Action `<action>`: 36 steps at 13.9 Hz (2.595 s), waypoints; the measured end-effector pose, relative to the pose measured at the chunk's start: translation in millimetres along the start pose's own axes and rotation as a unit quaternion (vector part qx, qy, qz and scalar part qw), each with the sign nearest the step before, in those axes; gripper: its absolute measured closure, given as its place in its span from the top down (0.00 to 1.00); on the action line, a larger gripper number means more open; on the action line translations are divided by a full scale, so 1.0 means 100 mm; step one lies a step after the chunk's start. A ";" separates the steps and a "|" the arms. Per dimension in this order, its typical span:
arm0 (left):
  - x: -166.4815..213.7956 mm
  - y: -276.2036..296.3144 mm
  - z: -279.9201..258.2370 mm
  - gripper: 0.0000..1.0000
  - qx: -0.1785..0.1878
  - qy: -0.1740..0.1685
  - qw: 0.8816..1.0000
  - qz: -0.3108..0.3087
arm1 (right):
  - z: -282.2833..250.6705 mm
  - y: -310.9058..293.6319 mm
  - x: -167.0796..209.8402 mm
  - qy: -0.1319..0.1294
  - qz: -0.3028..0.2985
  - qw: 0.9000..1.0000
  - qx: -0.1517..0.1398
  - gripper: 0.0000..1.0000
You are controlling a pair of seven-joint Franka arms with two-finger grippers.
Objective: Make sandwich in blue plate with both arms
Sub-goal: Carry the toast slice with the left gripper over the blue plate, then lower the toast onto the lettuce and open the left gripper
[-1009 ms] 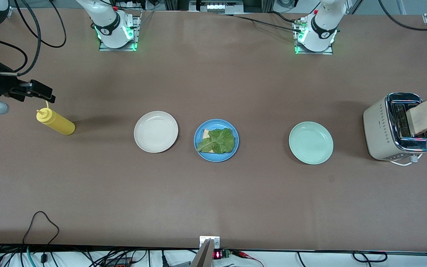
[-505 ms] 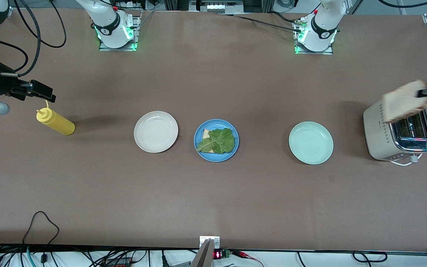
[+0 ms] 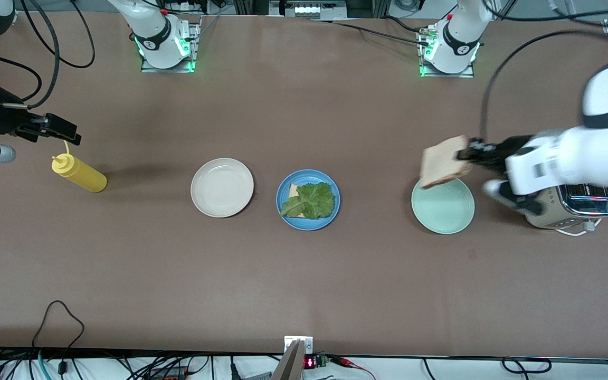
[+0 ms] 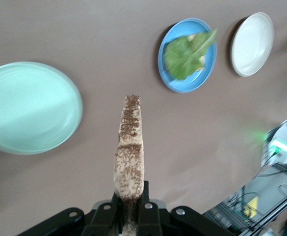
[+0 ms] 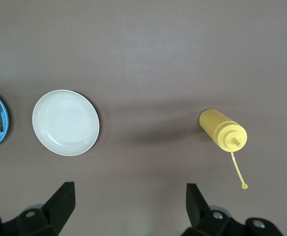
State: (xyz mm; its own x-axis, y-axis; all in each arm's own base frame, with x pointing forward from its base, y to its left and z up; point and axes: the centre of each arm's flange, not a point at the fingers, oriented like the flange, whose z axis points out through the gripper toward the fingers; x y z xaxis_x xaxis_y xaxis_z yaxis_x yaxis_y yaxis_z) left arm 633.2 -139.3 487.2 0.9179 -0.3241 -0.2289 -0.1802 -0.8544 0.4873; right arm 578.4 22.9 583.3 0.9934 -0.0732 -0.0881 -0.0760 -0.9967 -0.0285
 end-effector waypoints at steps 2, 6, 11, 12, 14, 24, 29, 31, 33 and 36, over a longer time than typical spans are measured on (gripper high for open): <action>0.20 0.23 0.44 0.14 -0.014 0.015 1.000 -0.013 | 0.00 0.00 0.00 0.000 0.000 1.000 0.000 1.00; 0.45 0.79 1.27 0.14 -0.009 0.047 0.998 -0.042 | 0.00 0.00 0.00 0.000 0.000 1.000 0.000 1.00; 0.73 1.09 2.06 0.14 -0.019 0.081 0.995 -0.054 | 0.00 0.01 0.00 -0.002 0.001 1.000 0.000 1.00; 0.77 1.16 2.19 0.14 -0.026 0.088 0.994 -0.055 | 0.00 0.01 0.00 -0.002 0.002 1.000 0.000 1.00; 0.82 1.32 2.45 0.14 -0.054 0.094 0.992 -0.063 | 0.00 0.02 0.00 -0.002 0.002 1.000 0.000 1.00; 0.94 1.33 3.00 0.10 -0.083 0.093 0.988 -0.095 | 0.01 0.01 0.00 -0.003 0.002 1.000 0.000 1.00; 0.99 1.18 3.10 0.25 -0.083 0.091 0.987 -0.107 | 0.03 0.00 0.01 -0.005 0.001 1.000 0.000 1.00; 1.03 1.07 3.06 0.45 -0.083 0.096 0.985 -0.114 | 0.04 0.00 0.02 -0.006 0.001 1.000 0.000 1.00; 1.09 0.82 3.01 0.67 -0.085 0.099 0.983 -0.132 | 0.05 0.00 0.02 -0.006 0.001 1.000 0.001 1.00; 1.17 0.49 2.96 0.84 -0.087 0.110 0.978 -0.155 | 0.07 0.00 0.04 -0.007 0.001 1.000 0.001 1.00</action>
State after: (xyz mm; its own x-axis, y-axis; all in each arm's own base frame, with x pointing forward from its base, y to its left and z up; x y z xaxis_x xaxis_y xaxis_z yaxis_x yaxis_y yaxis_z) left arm 627.0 -339.9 234.7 0.9762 0.0503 -0.2108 0.1634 -0.8097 0.5636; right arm 581.3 22.8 575.9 0.9919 -0.0741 -0.1027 -0.0776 -0.9965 -0.0307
